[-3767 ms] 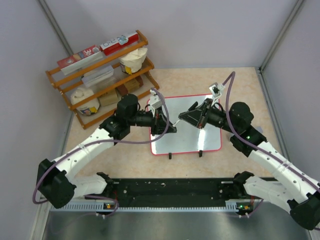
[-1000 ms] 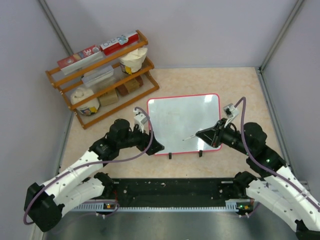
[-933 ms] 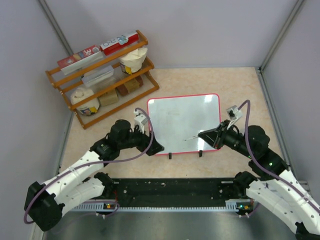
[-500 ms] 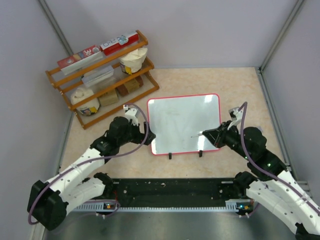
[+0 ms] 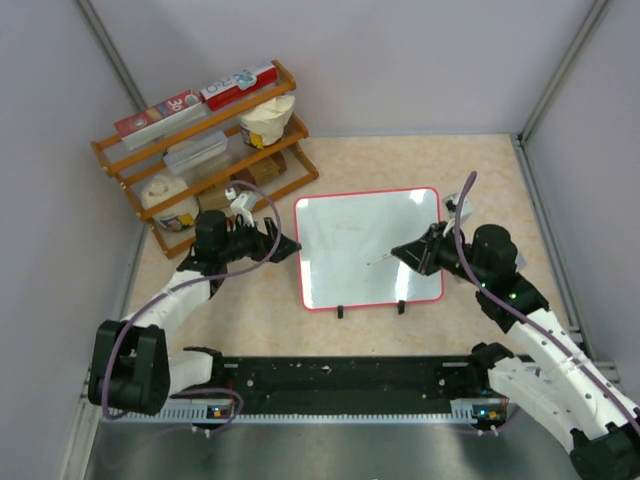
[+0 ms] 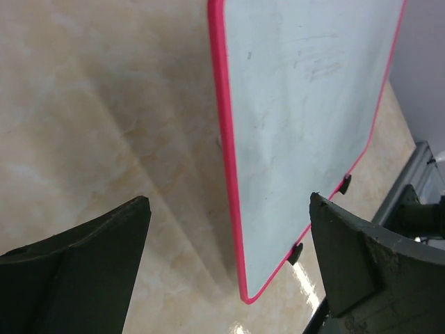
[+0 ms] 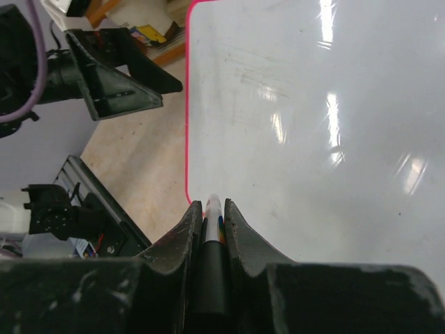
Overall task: Write a sentence on the whiteboard
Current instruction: Move the whiteboard to the whiteboard stand.
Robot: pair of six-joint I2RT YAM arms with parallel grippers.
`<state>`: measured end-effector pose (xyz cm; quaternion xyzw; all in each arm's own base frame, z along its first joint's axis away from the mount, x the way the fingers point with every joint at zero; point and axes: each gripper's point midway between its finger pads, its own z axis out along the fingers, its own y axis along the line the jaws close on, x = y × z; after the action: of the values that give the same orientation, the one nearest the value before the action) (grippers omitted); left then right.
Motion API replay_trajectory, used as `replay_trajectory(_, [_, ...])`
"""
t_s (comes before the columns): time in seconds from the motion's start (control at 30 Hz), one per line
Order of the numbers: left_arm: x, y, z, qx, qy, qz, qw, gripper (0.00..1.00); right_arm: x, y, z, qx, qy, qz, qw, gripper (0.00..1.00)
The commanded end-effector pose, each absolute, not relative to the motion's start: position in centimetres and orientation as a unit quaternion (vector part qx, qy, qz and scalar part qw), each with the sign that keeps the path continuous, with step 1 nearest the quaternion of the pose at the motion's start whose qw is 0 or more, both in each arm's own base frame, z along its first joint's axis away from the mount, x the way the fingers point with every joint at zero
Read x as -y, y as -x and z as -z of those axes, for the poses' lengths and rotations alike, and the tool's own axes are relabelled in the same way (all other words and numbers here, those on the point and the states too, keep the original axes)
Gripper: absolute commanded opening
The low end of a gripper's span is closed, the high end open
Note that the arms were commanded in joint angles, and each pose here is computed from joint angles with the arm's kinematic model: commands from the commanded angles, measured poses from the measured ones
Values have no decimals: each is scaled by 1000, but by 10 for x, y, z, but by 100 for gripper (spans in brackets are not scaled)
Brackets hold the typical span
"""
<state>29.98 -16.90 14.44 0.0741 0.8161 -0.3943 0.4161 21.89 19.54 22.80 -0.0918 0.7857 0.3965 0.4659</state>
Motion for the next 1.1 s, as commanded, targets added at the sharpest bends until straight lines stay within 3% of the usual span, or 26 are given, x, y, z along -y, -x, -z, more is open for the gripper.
replay_trajectory(0.0, [196, -294, -182, -740, -178, 480, 436, 99, -215, -212, -297, -698, 155, -491, 498, 0])
replay_trajectory(0.33, [213, -312, -168, -708, -224, 528, 413, 94, -218, -212, -307, -685, 172, -497, 504, 0])
replay_trajectory(0.43, [219, -317, -168, -687, -240, 554, 404, 87, -217, -212, -306, -688, 169, -493, 505, 0])
replay_trajectory(0.53, [224, -318, -168, -671, -255, 579, 386, 70, -217, -212, -307, -690, 169, -491, 505, 0])
replay_trajectory(0.83, [226, -312, -161, -669, -255, 595, 367, 41, -216, -215, -306, -691, 167, -486, 508, 0])
replay_trajectory(1.07, [228, -306, -151, -681, -251, 598, 341, 9, -216, -215, -303, -693, 167, -484, 507, 0])
